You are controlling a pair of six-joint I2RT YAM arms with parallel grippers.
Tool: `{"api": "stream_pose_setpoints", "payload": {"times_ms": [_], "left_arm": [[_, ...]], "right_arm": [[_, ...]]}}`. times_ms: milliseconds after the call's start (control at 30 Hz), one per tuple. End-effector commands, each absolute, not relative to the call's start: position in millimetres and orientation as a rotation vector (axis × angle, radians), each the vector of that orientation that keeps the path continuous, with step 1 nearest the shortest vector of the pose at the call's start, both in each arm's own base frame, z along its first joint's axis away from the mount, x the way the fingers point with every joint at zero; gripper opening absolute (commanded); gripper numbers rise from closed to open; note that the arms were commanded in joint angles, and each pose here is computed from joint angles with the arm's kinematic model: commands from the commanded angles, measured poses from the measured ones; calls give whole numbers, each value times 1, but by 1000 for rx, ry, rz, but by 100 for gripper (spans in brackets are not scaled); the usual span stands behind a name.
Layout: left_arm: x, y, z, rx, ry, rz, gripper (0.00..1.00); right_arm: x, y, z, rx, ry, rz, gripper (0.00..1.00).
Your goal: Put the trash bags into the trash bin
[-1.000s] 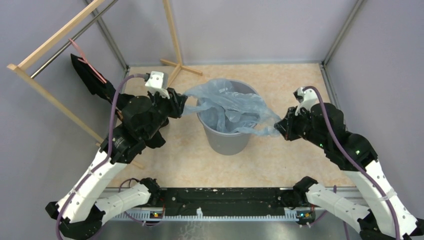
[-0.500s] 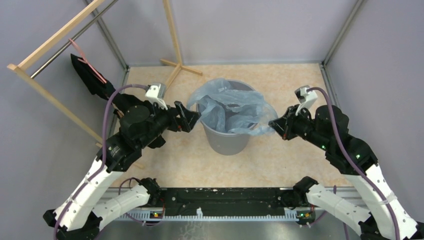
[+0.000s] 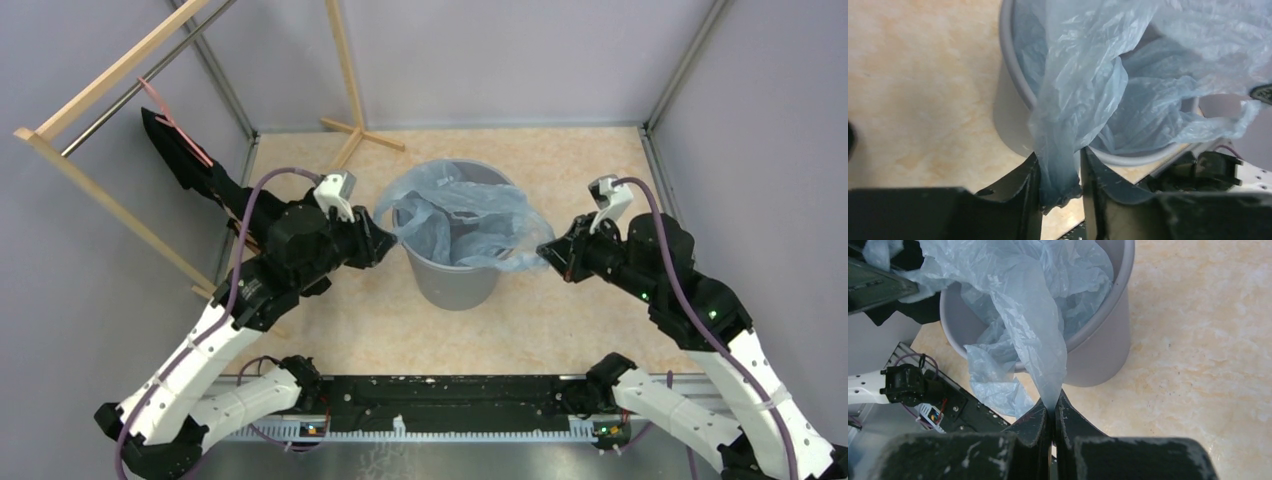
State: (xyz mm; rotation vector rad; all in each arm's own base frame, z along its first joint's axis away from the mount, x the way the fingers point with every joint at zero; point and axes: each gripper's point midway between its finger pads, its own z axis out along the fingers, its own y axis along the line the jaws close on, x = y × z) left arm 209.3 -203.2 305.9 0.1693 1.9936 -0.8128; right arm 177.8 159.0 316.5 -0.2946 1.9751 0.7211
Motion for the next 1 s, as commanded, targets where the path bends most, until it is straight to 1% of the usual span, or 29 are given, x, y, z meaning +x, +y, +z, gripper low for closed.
{"api": "stream_pose_setpoints", "payload": {"times_ms": [0,33,100,233,300,367,433,500,600,800,967], "left_arm": [[223,-161,352,126,1890,-576,25],[223,-151,358,114,1874,-526,15],[221,-132,371,105,1837,-451,1],[213,-107,383,89,1794,-365,0],[211,-100,380,97,1801,-325,0],[212,-96,371,113,1824,-282,0],[215,-96,359,121,1845,-252,0],[221,-100,346,141,1859,-231,0],[230,-96,333,138,1886,-157,0],[242,-90,350,155,1841,-60,0],[246,-108,381,231,1763,-146,0]], "right_arm": [[177,139,336,-248,1928,647,0],[176,136,334,-243,1938,626,0],[177,128,331,-230,1952,578,0],[178,112,319,-198,1989,483,0],[182,101,315,-150,1999,418,5],[191,81,311,-38,2001,297,12],[201,67,307,49,1986,210,13],[210,67,302,77,1963,188,15],[221,62,298,108,1956,121,15],[229,26,315,170,1918,-144,16],[239,48,346,14,1843,-45,20]]}}
